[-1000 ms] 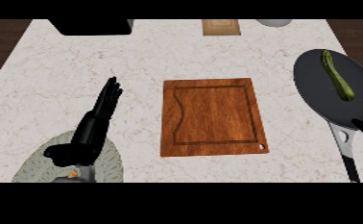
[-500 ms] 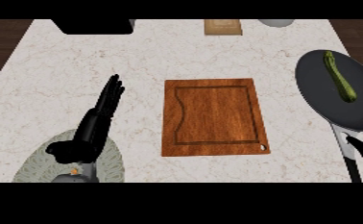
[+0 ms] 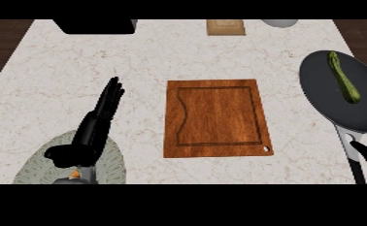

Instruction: Pick the squash from the cutting board and place it in the pan

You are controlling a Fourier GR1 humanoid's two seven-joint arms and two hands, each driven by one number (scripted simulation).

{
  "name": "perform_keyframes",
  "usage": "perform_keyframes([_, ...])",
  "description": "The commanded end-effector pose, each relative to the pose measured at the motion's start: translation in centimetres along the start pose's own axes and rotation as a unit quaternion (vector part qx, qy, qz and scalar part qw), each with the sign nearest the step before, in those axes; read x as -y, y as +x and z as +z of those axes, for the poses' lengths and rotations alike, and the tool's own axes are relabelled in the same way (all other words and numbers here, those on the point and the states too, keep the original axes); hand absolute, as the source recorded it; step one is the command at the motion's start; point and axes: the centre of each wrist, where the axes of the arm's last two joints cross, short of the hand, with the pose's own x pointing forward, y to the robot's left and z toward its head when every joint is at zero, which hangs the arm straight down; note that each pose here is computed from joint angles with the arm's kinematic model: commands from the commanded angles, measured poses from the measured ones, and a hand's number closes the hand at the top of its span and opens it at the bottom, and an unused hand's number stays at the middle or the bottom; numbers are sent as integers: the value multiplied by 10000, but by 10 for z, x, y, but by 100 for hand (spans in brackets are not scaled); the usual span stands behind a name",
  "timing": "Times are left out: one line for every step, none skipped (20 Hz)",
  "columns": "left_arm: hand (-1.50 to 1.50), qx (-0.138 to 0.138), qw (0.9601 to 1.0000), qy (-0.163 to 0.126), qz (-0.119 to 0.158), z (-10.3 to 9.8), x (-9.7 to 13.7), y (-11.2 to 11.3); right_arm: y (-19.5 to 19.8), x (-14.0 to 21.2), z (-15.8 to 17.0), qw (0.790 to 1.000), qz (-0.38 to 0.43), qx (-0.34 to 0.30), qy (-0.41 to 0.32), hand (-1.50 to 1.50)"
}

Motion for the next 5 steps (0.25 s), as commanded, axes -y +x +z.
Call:
perform_keyframes([0, -83, 9999, 42, 102, 1, 0, -2, 16, -1, 14, 9999, 46, 116, 9, -150])
perform_keyframes([0, -9, 10000, 18, 15, -5, -8, 2, 7, -1, 8, 9995, 261, 141, -75, -150])
perform_keyframes([0, -28, 10000, 29, -30, 1, -12, -1, 6, -12, -5, 9989, 400, 170, -163, -150])
perform_keyframes([0, -6, 10000, 26, -59, -8, 11, -10, 8, 8, 6, 9990, 387, 187, -99, -150])
perform_keyframes([0, -39, 9999, -61, 73, -10, 2, 14, -6, 5, -4, 9985, 521, 100, -156, -150])
